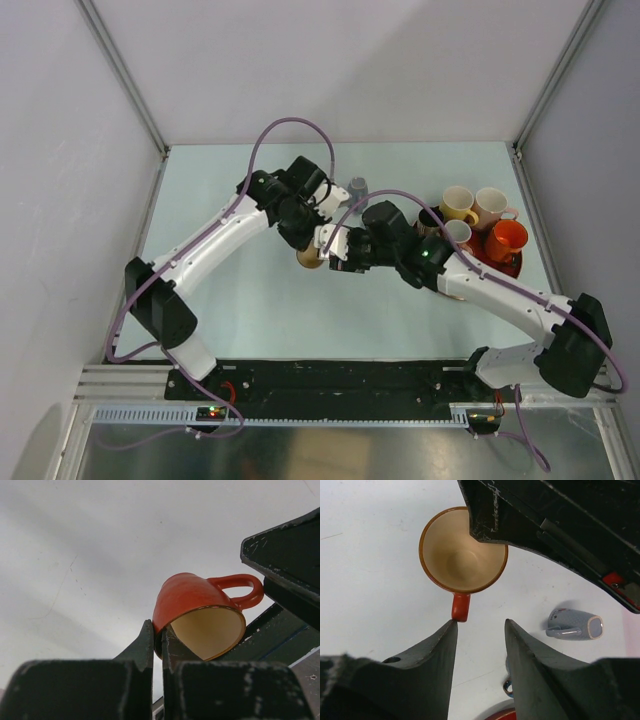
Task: Turn the mug right side up
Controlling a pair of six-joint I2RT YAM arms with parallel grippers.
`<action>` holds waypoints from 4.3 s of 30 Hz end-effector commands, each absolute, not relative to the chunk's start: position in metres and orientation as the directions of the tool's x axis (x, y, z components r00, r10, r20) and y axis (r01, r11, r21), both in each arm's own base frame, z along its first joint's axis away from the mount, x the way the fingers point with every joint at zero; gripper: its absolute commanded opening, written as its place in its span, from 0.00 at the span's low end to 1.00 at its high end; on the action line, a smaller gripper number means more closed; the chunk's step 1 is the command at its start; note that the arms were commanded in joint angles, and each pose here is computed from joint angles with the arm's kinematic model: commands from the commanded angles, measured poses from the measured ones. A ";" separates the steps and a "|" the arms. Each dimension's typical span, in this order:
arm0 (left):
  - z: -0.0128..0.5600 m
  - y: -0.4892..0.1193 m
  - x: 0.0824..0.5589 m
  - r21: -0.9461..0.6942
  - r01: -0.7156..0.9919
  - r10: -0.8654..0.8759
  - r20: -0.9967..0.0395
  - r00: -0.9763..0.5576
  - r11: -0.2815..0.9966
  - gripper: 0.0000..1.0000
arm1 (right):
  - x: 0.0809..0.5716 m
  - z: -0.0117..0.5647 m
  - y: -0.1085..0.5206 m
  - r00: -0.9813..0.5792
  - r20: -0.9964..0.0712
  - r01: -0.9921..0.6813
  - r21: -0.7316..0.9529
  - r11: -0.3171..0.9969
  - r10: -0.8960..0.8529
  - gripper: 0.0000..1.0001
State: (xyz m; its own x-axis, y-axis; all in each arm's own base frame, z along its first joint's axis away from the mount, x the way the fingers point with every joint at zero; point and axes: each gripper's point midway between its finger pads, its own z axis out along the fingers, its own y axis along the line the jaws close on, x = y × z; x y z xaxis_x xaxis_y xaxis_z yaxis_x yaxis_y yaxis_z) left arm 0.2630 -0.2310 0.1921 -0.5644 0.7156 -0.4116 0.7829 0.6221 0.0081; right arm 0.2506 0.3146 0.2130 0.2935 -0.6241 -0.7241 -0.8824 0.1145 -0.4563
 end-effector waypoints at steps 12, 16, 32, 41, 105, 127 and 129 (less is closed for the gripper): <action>0.210 -0.253 0.270 -0.038 0.774 0.666 -0.482 -0.569 0.633 0.00 | 0.233 0.211 0.337 0.213 -0.815 -0.955 -0.291 0.063 -0.539 0.53; 0.211 -0.255 0.271 -0.041 0.775 0.665 -0.487 -0.567 0.631 0.00 | 0.239 0.209 0.341 0.222 -0.810 -0.947 -0.311 0.077 -0.543 0.49; 0.212 -0.227 0.271 0.050 0.760 0.682 -0.482 -0.550 0.648 0.97 | 0.247 0.185 0.285 0.157 -0.763 -0.913 -0.354 0.203 -0.627 0.00; 0.211 -0.206 0.275 0.044 0.728 0.652 -0.483 -0.584 0.685 1.00 | 0.239 0.163 0.167 -0.125 -0.752 -0.866 -0.236 0.440 -0.648 0.00; 0.212 -0.183 0.269 0.113 0.757 0.712 -0.451 -0.538 0.644 1.00 | 0.321 0.058 -0.068 -0.635 -0.759 -0.167 -0.049 0.985 -0.146 0.16; 0.210 -0.191 0.262 0.062 0.773 0.706 -0.458 -0.540 0.632 1.00 | 0.262 0.091 -0.069 -0.689 -0.717 -0.086 -0.058 0.995 -0.101 0.48; 0.211 -0.192 0.262 0.057 0.774 0.705 -0.460 -0.540 0.630 1.00 | 0.251 0.101 -0.069 -0.679 -0.725 -0.090 -0.076 0.993 -0.118 0.51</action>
